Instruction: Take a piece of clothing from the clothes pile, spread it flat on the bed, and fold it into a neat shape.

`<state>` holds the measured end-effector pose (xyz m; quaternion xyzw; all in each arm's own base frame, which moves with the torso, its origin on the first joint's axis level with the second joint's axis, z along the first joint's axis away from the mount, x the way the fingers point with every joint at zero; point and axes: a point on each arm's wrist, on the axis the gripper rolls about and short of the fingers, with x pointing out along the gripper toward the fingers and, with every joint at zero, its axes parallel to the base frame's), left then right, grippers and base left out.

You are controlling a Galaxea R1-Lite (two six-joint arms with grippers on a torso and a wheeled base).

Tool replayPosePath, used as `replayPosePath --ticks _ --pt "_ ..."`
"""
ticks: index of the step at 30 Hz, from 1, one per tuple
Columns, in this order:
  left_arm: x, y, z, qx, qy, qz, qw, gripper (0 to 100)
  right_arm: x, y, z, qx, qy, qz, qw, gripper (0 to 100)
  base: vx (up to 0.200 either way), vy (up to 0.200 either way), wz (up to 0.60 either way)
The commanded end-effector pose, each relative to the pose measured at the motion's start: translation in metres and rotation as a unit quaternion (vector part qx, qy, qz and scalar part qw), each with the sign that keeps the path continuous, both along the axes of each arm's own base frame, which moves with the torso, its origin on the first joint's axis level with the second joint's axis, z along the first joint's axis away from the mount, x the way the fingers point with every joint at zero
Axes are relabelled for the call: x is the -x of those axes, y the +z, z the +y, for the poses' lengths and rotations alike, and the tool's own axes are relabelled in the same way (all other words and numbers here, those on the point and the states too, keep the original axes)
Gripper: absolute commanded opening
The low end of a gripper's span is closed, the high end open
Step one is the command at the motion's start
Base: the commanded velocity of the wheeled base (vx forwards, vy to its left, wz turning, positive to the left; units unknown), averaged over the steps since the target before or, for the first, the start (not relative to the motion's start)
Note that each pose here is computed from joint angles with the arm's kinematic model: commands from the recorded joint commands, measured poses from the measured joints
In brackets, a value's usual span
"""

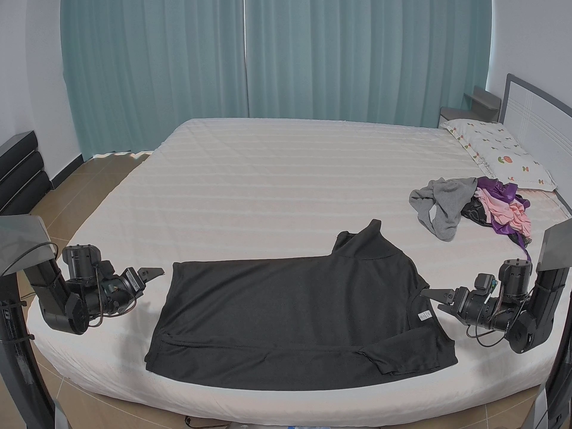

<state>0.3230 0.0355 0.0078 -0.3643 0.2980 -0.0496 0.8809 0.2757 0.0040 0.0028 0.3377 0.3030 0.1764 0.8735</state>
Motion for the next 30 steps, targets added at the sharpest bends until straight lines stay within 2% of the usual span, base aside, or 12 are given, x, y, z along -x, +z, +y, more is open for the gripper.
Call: replayPosePath --ticks 1,12,17,21,28,30 --pt "-0.042 -0.009 -0.009 -0.002 -0.017 -0.014 0.9998 100 0.0 -0.001 0.001 0.0 0.002 0.002 1.0 100 0.0 0.0 0.0" --pt "-0.119 -0.025 -0.021 -0.012 -0.03 -0.028 0.9991 100 0.0 -0.003 0.004 0.0 0.008 0.006 1.0 100 0.0 0.0 0.0" --pt "-0.125 -0.033 -0.029 -0.016 -0.037 -0.024 0.9989 100 -0.001 -0.004 0.005 0.0 0.009 0.006 0.9999 100 0.0 0.0 0.0" --pt "-0.127 -0.033 -0.03 -0.031 -0.014 -0.026 0.9991 100 -0.002 -0.003 0.007 0.0 0.012 0.002 0.9999 100 0.0 0.0 0.0" --pt "-0.126 -0.034 -0.033 -0.032 -0.016 -0.023 0.9991 100 -0.001 -0.003 0.012 0.0 0.021 0.003 0.9998 100 0.0 0.0 0.0" --pt "-0.124 -0.036 -0.033 -0.043 -0.022 -0.022 0.9986 100 -0.001 -0.003 0.012 -0.001 0.022 0.003 0.9998 100 0.0 0.0 0.0"
